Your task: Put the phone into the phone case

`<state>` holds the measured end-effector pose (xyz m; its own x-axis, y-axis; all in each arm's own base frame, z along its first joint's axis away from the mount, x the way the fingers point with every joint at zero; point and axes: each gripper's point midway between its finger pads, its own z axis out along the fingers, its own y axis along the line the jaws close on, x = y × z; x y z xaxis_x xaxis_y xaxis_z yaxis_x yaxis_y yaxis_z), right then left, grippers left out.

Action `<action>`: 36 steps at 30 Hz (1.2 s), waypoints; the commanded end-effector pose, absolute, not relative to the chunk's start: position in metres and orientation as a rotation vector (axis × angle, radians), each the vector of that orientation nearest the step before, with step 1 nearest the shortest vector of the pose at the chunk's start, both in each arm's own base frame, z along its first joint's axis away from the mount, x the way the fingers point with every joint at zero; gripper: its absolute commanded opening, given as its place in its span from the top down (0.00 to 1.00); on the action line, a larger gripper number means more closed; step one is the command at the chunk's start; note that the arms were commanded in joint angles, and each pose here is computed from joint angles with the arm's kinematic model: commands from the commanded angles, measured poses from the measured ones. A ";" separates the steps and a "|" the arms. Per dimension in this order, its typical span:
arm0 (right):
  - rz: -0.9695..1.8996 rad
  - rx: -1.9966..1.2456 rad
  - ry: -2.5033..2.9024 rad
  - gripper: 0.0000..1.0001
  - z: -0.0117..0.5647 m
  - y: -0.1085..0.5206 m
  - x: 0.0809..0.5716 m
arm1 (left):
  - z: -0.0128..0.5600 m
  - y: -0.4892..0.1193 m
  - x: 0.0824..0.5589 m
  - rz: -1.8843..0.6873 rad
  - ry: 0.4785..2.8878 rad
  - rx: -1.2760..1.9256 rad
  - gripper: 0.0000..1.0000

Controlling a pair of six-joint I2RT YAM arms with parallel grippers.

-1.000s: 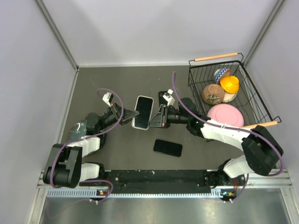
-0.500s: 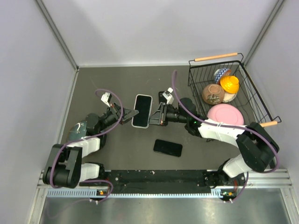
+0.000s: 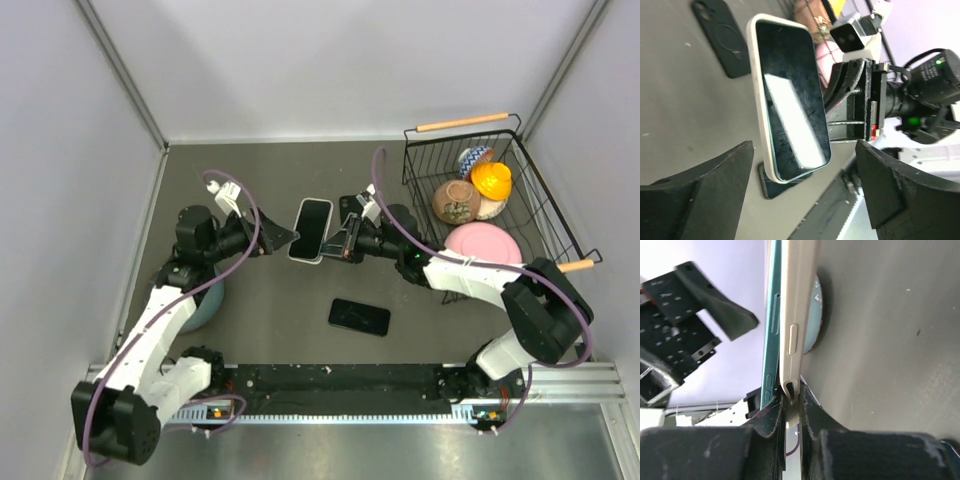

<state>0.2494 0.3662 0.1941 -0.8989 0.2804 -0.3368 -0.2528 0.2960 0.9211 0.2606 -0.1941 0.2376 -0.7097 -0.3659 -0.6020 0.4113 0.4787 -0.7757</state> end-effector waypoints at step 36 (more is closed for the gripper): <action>1.658 0.086 2.206 1.00 0.218 0.379 0.261 | 0.214 -0.222 0.250 -0.222 1.714 0.867 0.32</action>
